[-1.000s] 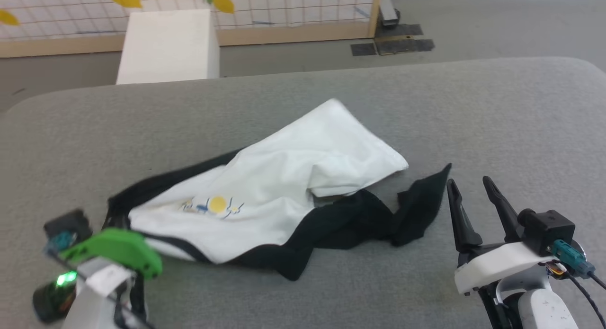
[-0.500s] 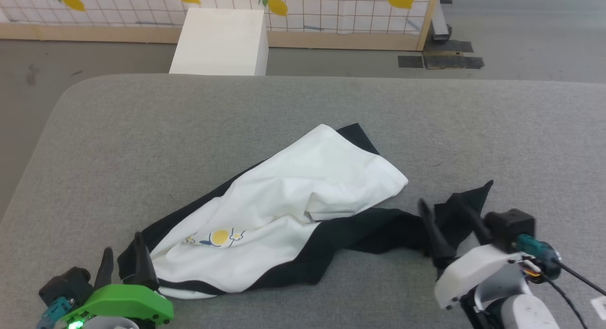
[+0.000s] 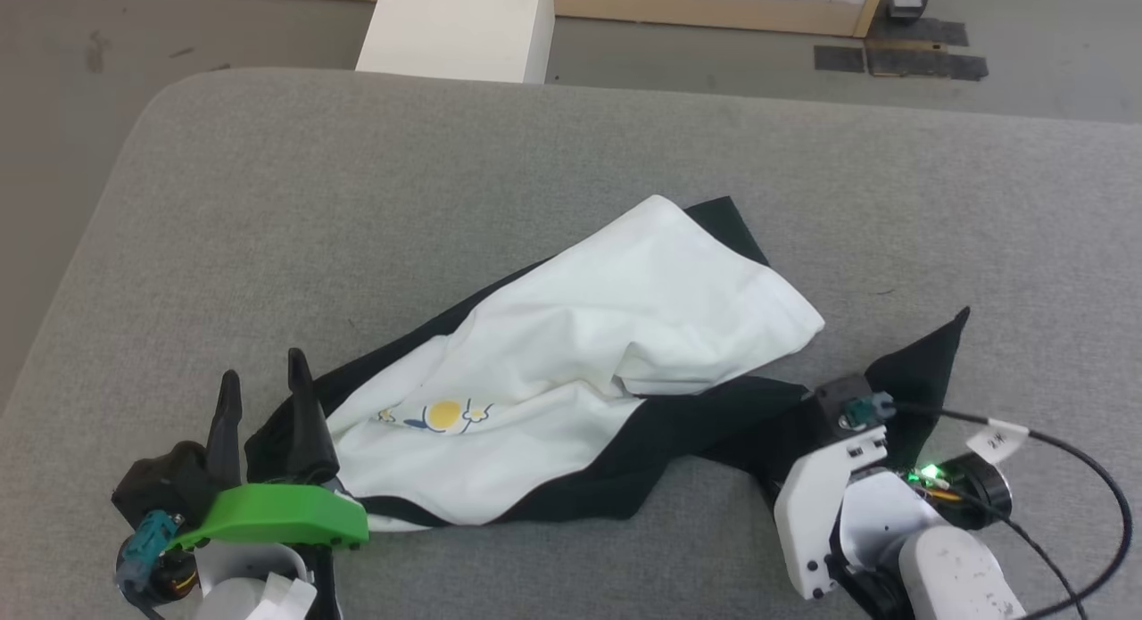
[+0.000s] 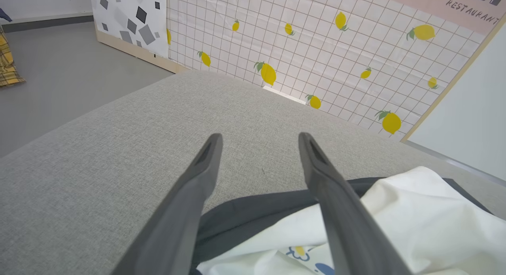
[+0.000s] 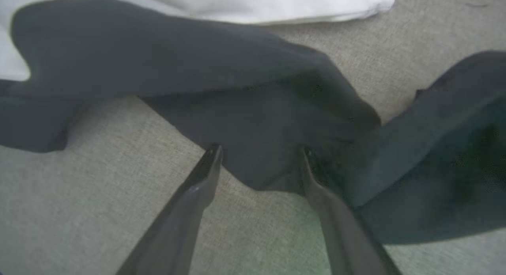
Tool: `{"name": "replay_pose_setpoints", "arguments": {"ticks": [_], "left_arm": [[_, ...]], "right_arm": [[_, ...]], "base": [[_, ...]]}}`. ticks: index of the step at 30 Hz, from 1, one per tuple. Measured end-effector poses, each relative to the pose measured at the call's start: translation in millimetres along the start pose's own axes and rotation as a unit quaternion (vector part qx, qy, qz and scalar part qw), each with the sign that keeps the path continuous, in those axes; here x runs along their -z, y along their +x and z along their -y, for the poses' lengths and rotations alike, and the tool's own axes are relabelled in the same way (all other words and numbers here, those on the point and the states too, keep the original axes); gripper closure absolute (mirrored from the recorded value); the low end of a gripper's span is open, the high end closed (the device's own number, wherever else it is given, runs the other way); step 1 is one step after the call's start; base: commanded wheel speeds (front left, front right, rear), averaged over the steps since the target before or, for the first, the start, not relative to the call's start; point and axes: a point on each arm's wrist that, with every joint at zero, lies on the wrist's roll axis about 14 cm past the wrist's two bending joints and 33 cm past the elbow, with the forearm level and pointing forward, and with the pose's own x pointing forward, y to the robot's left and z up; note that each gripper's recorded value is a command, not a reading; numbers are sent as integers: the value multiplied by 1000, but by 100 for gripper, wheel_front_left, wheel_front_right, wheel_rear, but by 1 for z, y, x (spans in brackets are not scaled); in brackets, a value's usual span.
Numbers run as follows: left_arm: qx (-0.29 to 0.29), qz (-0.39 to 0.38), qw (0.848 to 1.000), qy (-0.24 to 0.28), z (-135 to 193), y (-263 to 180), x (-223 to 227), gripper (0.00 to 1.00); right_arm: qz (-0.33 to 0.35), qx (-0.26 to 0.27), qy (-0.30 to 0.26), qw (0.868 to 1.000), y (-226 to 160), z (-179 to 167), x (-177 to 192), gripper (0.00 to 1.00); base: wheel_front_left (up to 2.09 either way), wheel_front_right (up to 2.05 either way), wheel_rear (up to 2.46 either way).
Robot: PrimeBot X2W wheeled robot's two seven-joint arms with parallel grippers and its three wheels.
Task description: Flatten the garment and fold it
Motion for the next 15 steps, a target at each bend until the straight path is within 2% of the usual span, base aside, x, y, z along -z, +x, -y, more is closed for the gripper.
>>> {"name": "replay_pose_setpoints", "arguments": {"ticks": [2,3,4,8,11,15], "left_arm": [[-3,-3,1000,2,-2,0,3,0],[-4,-6,1000,0,-3,-1,5,0],[-6,-8,1000,0,-4,-1,6,0],[-11,-9,1000,1,-9,-2,7,0],[-11,-7,1000,-1,-10,-4,6,0],[-5,5,1000,-1,-6,-5,-2,0]], "right_arm": [[-25,-2,-9,1000,4,-2,2,2],[-40,-3,-16,999,6,-3,3,66],[-46,-3,-21,999,7,-4,3,100],[-38,7,-13,999,5,5,-3,100],[-6,22,26,999,-4,18,-7,100],[43,90,82,992,-32,68,-5,100]], "base": [[0,0,0],[0,0,0],[0,0,0],[0,0,0],[0,0,0],[0,0,0]]}}
